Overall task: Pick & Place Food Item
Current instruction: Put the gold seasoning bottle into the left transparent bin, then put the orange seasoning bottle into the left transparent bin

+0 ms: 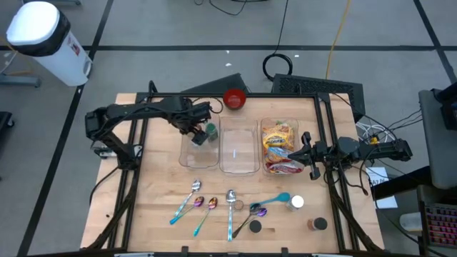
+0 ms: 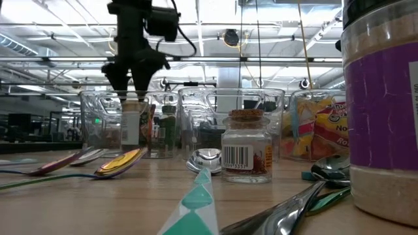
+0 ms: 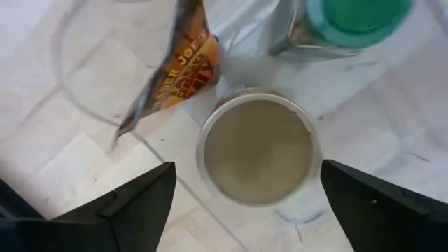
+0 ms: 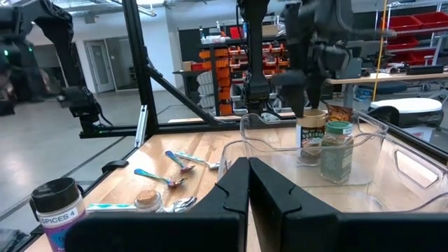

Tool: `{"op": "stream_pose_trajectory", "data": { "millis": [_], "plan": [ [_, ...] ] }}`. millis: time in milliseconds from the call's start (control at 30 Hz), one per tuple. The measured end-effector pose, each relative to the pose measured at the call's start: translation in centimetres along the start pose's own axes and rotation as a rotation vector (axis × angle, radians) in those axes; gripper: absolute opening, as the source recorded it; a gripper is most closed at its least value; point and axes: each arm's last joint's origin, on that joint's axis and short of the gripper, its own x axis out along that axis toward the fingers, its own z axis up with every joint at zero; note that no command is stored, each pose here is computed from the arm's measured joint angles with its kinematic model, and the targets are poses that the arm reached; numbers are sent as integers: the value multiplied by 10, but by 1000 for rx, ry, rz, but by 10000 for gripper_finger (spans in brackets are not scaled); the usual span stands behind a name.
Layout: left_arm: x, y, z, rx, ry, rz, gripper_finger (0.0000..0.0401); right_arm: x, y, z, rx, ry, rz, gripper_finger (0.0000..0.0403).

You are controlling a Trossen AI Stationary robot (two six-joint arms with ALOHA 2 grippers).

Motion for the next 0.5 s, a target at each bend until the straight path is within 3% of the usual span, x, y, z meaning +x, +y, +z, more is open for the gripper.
{"op": "stream_pose_trajectory", "data": {
  "millis": [233, 400, 500],
  "plan": [
    [-52, 9, -25, -47, -260, -33, 357, 0, 0, 0, 0, 0, 0, 0],
    [-77, -11, -59, 77, -583, 4, 365, 0, 0, 0, 0, 0, 0, 0],
    [-78, -25, -84, 176, -705, -36, 367, 0, 0, 0, 0, 0, 0, 0]
  ]
}}
